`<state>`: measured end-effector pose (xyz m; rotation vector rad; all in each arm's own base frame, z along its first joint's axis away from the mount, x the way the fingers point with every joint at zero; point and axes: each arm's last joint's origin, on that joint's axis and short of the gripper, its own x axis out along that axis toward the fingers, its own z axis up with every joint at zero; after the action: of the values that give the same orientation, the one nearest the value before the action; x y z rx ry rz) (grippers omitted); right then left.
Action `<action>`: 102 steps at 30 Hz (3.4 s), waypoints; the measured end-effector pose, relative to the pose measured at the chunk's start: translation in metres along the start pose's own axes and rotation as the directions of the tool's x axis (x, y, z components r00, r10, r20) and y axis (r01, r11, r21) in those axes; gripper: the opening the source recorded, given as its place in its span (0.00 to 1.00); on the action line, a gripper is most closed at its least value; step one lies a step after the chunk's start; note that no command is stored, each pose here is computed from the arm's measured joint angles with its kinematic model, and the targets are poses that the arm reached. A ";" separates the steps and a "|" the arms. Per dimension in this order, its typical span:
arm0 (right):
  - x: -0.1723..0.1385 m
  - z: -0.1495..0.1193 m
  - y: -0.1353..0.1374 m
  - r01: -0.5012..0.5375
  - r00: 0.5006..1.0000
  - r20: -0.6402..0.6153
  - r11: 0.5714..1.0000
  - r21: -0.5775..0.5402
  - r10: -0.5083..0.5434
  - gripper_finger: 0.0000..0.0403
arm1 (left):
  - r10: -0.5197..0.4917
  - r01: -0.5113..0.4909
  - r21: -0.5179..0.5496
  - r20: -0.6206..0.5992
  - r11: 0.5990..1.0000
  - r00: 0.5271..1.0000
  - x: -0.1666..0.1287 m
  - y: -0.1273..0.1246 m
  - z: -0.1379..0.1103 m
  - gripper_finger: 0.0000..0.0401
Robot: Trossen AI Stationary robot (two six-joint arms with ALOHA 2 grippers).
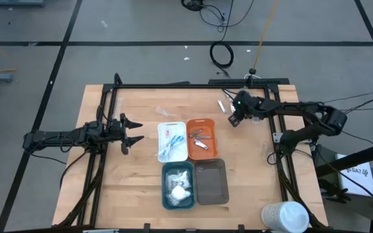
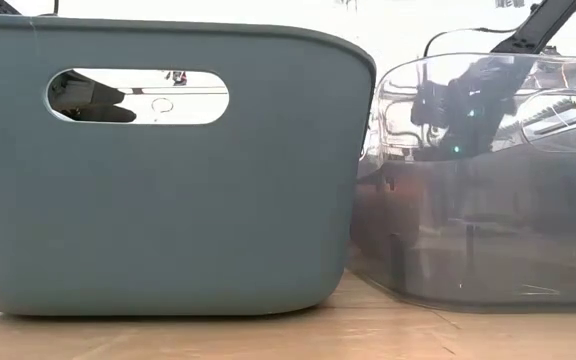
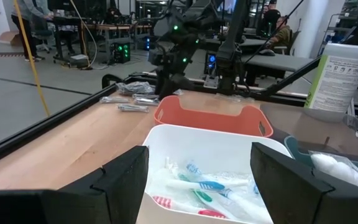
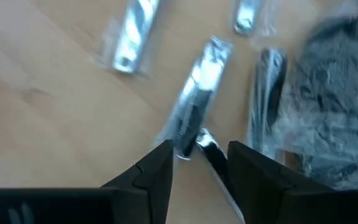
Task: Pick & Place Travel size toiletries
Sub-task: Put the nail cutter into the orange bin
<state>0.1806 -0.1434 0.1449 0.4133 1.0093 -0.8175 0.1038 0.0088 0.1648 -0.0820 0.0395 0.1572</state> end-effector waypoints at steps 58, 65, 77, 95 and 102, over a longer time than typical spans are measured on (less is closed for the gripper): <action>-0.001 -0.020 0.007 -0.127 0.971 -0.217 0.987 -0.100 0.103 0.08 | 0.000 0.000 0.000 0.000 1.000 1.000 0.000 0.000 0.000 0.68; -0.001 -0.016 0.022 -0.183 0.976 -0.148 0.967 -0.177 0.157 0.10 | 0.000 0.000 0.000 0.000 1.000 1.000 0.000 0.000 0.000 0.68; -0.008 -0.006 0.044 -0.246 0.967 0.003 0.934 -0.258 0.255 0.09 | 0.001 -0.001 0.000 0.000 1.000 1.000 0.000 0.000 0.000 0.68; -0.075 0.023 0.068 -0.446 0.692 0.378 0.777 -0.445 0.614 0.09 | 0.001 -0.001 0.000 0.000 1.000 1.000 0.000 0.000 0.000 0.68; -0.075 0.016 0.102 -0.523 0.597 0.335 0.670 -0.527 0.729 0.09 | 0.000 0.000 0.000 0.000 1.000 1.000 0.000 0.000 0.000 0.68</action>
<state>0.2466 -0.0576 0.2124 0.1687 0.4045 -0.0284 0.1038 0.0088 0.1648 -0.0820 0.0399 0.1577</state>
